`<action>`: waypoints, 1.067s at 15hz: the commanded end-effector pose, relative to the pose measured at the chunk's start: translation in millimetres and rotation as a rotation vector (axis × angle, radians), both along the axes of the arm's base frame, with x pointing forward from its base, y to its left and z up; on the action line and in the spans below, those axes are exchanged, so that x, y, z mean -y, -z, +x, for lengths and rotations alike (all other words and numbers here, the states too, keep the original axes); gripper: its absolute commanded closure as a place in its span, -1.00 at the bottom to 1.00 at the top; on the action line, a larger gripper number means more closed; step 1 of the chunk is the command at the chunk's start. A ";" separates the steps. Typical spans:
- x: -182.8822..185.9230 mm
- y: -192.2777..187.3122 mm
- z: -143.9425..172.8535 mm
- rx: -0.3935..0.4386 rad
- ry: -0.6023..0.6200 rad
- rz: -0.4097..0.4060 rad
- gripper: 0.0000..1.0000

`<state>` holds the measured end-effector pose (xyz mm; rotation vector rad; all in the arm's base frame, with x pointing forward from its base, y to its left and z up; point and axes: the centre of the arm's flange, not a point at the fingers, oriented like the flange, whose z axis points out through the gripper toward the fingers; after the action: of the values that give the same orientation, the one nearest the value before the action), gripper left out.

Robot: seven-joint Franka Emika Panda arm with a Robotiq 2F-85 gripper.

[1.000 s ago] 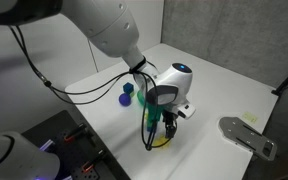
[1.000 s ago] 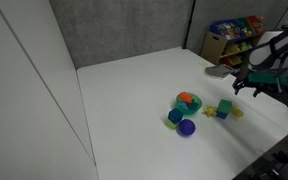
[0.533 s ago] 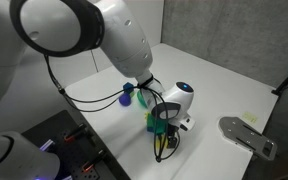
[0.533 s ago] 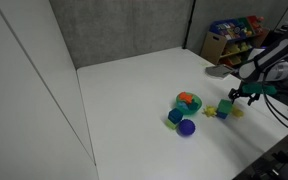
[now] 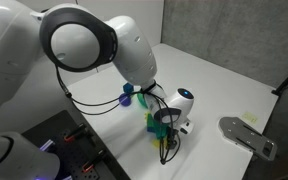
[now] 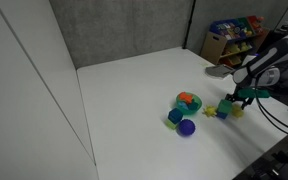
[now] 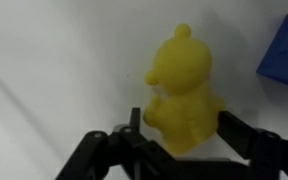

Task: Pick up the yellow duck toy and put it in the green bowl

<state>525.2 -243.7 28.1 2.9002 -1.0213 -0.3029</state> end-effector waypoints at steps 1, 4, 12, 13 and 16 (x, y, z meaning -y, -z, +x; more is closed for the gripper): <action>10.9 -9.0 8.2 0.018 0.006 0.035 0.01; 10.9 -33.7 12.2 0.047 0.025 0.037 0.21; -26.5 -109.3 39.3 0.173 0.024 -0.002 0.27; -34.6 -118.6 44.1 0.189 0.017 -0.007 0.27; -65.4 -147.9 57.2 0.232 -0.002 -0.015 0.27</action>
<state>584.6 -207.1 142.9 2.9671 -1.0264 -0.0180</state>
